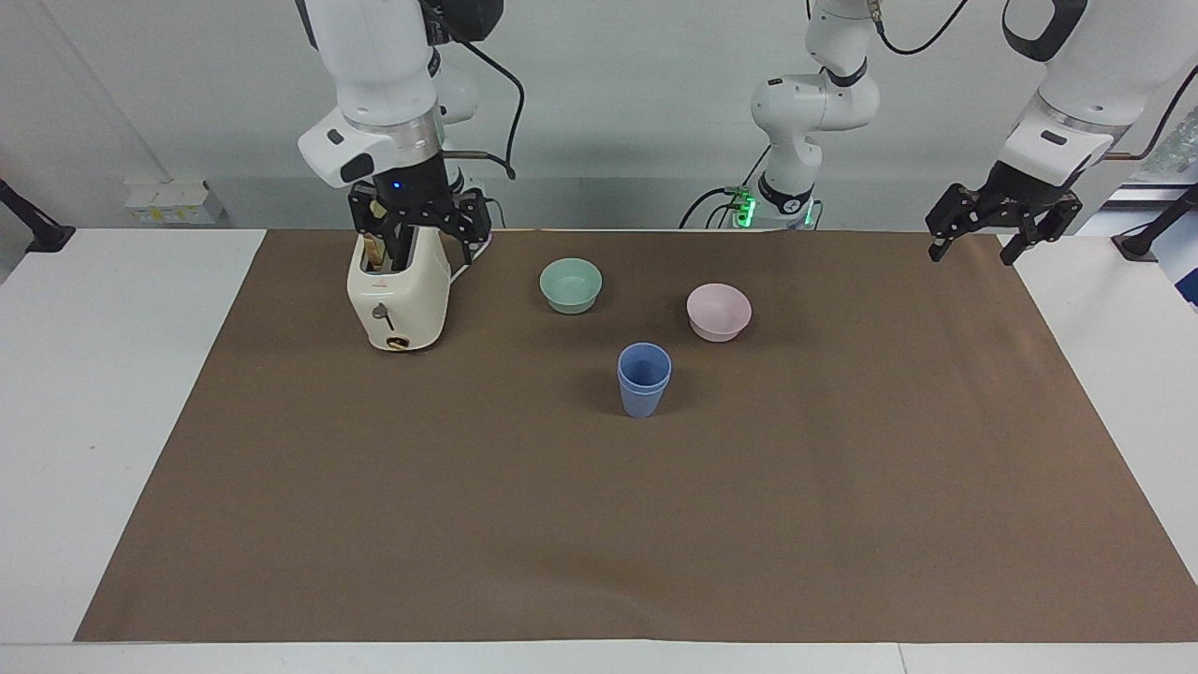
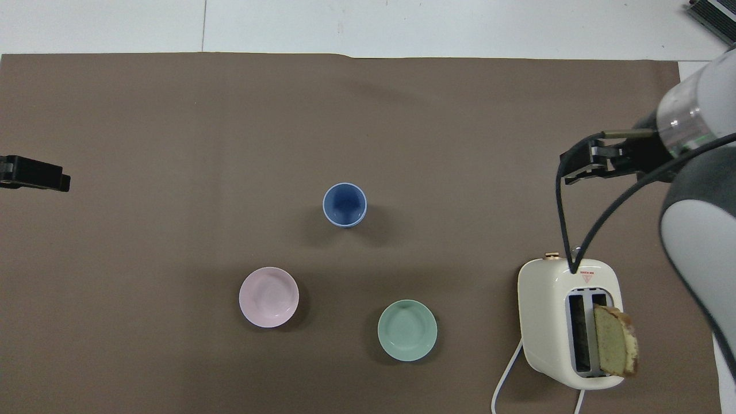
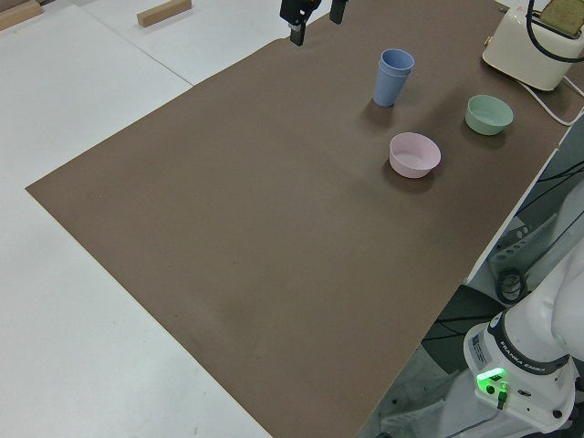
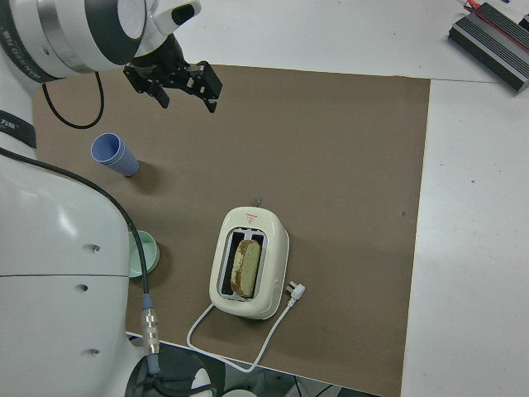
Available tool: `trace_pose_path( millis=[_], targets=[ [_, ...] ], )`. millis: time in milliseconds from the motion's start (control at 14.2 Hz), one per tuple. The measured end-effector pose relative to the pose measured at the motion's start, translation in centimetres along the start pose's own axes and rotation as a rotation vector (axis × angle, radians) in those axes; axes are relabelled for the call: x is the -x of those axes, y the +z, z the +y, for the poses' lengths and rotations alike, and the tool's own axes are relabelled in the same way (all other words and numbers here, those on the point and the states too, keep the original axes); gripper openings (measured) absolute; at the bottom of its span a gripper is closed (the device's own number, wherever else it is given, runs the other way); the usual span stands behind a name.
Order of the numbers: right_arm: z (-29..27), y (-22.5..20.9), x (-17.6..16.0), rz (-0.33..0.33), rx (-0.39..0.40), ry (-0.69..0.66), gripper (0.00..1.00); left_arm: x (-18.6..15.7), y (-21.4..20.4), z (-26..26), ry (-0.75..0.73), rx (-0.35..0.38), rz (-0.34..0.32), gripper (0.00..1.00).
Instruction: Stack blue cups with both arms
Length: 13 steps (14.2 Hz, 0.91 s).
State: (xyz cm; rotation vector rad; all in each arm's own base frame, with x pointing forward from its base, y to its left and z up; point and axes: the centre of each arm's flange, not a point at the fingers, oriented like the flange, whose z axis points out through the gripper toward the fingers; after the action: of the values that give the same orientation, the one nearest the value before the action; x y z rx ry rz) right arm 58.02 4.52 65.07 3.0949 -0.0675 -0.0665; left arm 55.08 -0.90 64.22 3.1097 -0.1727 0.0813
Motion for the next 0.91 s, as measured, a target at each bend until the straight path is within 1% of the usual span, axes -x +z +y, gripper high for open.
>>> trace_pose_path(
  millis=[70,211,351,422,703,914],
  targets=[
    [2.5,0.1,-0.3,-0.002,-0.002,0.006,1.00,0.0,0.0,-0.3,-0.005,0.000,0.000,1.00],
    [5.7,0.1,-0.5,0.008,-0.005,-0.003,1.00,0.1,0.0,-0.6,-0.011,-0.001,0.000,1.00],
    [7.2,-0.1,-0.5,0.035,-0.004,-0.046,1.00,0.1,0.0,-0.5,-0.009,-0.001,0.000,1.00],
    [7.8,0.1,-0.5,0.038,-0.002,-0.053,1.00,0.0,0.0,-0.5,-0.009,0.000,0.000,1.00],
    [9.6,2.0,-0.1,-0.003,-0.001,-0.025,1.00,0.1,0.0,-0.5,-0.010,-0.001,0.000,1.00],
    [10.2,2.4,0.4,-0.017,0.002,-0.014,1.00,0.0,0.0,-0.4,-0.008,0.000,0.000,1.00]
  ],
)
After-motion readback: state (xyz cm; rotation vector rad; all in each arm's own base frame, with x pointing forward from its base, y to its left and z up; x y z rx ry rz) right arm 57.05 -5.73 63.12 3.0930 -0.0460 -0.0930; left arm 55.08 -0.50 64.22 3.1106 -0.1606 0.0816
